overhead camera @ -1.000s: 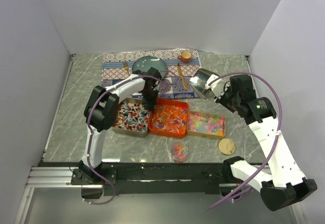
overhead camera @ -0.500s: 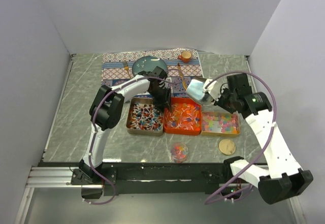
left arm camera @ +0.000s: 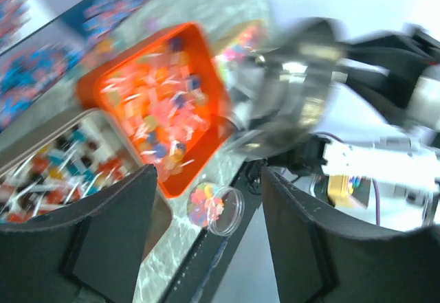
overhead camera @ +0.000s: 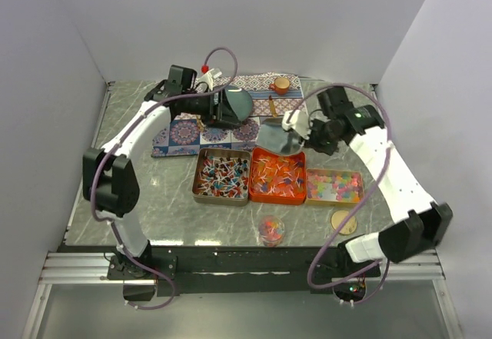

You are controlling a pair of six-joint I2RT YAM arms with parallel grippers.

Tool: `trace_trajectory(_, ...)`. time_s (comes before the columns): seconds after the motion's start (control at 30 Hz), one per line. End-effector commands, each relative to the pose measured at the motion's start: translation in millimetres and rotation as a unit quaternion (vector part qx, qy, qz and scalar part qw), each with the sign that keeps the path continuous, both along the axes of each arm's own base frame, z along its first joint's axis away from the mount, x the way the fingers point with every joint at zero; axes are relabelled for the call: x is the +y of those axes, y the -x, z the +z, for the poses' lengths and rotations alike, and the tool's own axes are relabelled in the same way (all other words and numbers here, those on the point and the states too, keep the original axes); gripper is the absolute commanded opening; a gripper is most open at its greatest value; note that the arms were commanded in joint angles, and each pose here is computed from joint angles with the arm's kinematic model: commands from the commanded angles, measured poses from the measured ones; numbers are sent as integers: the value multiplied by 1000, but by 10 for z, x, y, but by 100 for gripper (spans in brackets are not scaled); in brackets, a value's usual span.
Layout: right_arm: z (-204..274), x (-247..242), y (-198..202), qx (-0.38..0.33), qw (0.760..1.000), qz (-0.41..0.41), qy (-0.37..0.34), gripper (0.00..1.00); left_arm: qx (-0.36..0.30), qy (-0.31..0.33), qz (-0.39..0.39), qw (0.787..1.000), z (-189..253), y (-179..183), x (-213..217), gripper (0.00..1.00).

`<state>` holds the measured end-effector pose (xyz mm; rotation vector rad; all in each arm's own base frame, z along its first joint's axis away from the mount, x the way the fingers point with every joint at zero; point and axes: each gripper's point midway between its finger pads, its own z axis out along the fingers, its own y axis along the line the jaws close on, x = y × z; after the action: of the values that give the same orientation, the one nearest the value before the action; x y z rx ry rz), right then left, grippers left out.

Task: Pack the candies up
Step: Adjust the spatula.

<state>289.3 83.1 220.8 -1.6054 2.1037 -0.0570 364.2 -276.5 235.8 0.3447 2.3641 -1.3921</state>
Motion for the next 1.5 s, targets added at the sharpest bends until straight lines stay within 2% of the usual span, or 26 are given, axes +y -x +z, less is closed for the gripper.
trace_trajectory(0.0, 271, 388, -222, -40, 998, 26, -44, 0, -77, 52, -59, 994, 245, 104, -171, 69)
trace_trajectory(0.13, 340, 672, -361, -33, 997, 45, -55, 0, -67, -2, -18, 998, 30, -151, -130, 67)
trace_trajectory(0.23, 493, 818, -454, -42, 995, 49, -72, 0, -66, 0, -5, 998, -9, -241, -148, 67)
trace_trajectory(0.33, 616, 933, -458, -47, 992, 69, -96, 0, -67, 14, -7, 998, -1, -283, -192, 61)
trace_trajectory(0.37, 644, 961, -432, -48, 990, 79, -105, 0, -68, 23, -14, 997, 19, -271, -211, 51)
trace_trajectory(0.43, 767, 1080, -316, -56, 982, 114, -141, 0, -61, 45, -30, 997, 17, -259, -254, 36)
trace_trajectory(0.47, 740, 1098, -272, -53, 980, 119, -150, 0, -57, 61, -39, 996, 35, -253, -255, 24)
trace_trajectory(0.5, 816, 1129, -239, -64, 976, 124, -167, 0, -31, 97, -80, 991, 40, -106, -287, 18)
trace_trajectory(0.53, 765, 1150, -198, -54, 975, 125, -173, 0, -34, 128, -97, 986, 123, -100, -304, 15)
trace_trajectory(0.57, 754, 1173, -170, -49, 974, 128, -182, 0, -20, 150, -117, 981, 117, -62, -278, 7)
trace_trajectory(0.6, 730, 1172, -137, -41, 974, 125, -185, 0, 34, 176, -140, 974, 124, 82, -239, 4)
trace_trajectory(0.63, 650, 1156, -112, -29, 975, 119, -183, 0, -14, 199, -161, 967, 225, 49, -225, 1)
trace_trajectory(0.7, 647, 1156, -79, -28, 974, 111, -196, 0, -5, 218, -177, 960, 212, 134, -124, 1)
trace_trajectory(0.73, 587, 1131, -70, -22, 974, 102, -200, 0, 33, 225, -169, 959, 266, 160, -93, 1)
trace_trajectory(0.77, 594, 1133, -72, -23, 973, 96, -207, 1, -9, 234, -178, 956, 278, 155, -63, 1)
trace_trajectory(0.8, 613, 1154, -86, -23, 971, 84, -221, 5, -7, 238, -178, 955, 284, 164, -41, 1)
trace_trajectory(0.83, 601, 1148, -92, -21, 971, 77, -225, 11, 39, 243, -167, 955, 319, 192, -23, 1)
trace_trajectory(0.87, 575, 1153, -90, -14, 971, 73, -227, 13, -7, 252, -178, 951, 330, 229, -7, 1)
trace_trajectory(0.9, 550, 1159, -103, -8, 971, 64, -230, 15, 2, 255, -175, 951, 341, 247, 3, 1)
trace_trajectory(0.93, 511, 1162, -112, -3, 971, 57, -231, 25, 13, 256, -171, 951, 331, 246, 2, 1)
trace_trajectory(1.03, 472, 1161, -165, -2, 971, 41, -234, 35, 15, 257, -166, 952, 335, 272, 8, 1)
trace_trajectory(1.47, 311, 1197, -227, 18, 971, 36, -236, 37, 44, 267, -136, 953, 321, 168, 98, 1)
